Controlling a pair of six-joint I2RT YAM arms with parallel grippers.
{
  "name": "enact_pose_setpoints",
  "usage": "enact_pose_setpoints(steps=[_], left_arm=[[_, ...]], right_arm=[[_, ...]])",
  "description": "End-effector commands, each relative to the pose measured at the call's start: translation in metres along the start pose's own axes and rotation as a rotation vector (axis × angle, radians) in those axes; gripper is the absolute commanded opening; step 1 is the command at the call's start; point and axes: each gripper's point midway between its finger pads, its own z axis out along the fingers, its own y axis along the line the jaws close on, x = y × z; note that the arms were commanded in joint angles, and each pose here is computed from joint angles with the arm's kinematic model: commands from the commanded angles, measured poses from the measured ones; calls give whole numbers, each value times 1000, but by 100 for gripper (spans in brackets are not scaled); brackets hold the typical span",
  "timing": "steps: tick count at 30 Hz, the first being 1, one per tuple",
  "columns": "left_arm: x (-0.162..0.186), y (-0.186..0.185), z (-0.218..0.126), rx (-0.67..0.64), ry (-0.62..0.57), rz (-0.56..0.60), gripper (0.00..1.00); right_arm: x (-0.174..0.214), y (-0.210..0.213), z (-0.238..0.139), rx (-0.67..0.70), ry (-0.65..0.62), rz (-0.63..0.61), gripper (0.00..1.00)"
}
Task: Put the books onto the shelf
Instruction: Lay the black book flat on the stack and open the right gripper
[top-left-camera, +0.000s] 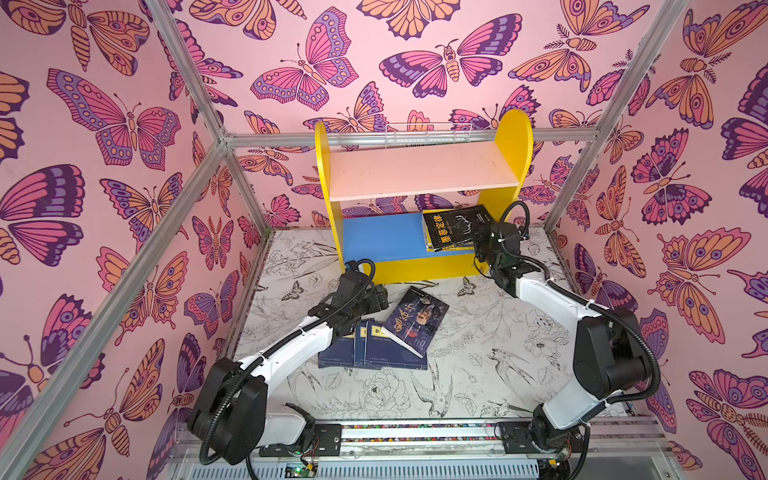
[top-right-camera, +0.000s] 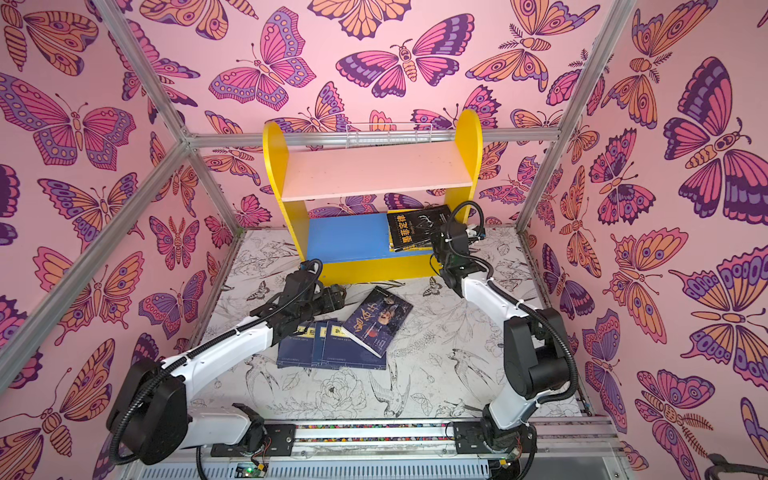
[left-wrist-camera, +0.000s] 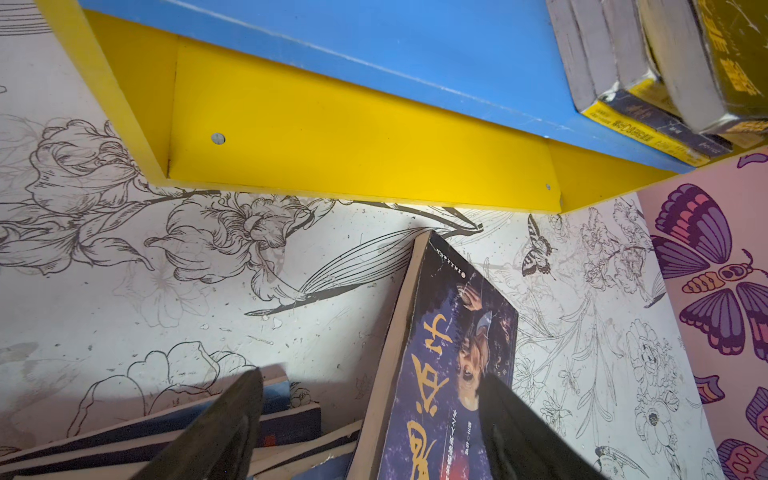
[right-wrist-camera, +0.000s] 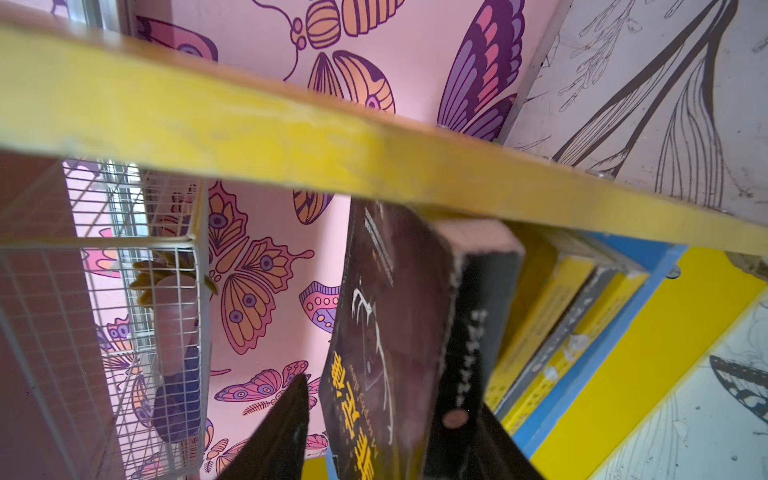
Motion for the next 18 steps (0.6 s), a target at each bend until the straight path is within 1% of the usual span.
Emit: enact_pose_setpoints(steps=[1, 5, 9, 13, 18], left_arm=[[11, 5, 4, -16, 35, 8, 83], [13, 5, 6, -18, 42, 7, 83], [14, 7, 7, -23, 45, 3, 83], [14, 7, 7, -22, 45, 4, 83], [14, 7, 7, -24, 43, 1, 83]], right_arm=[[-5, 10, -13, 61, 26, -9, 54], [5, 2, -11, 85, 79, -16, 55], [8, -11, -10, 126, 91, -22, 56], [11, -13, -10, 128, 106, -28, 56], [9, -12, -19, 142, 116, -100, 59]])
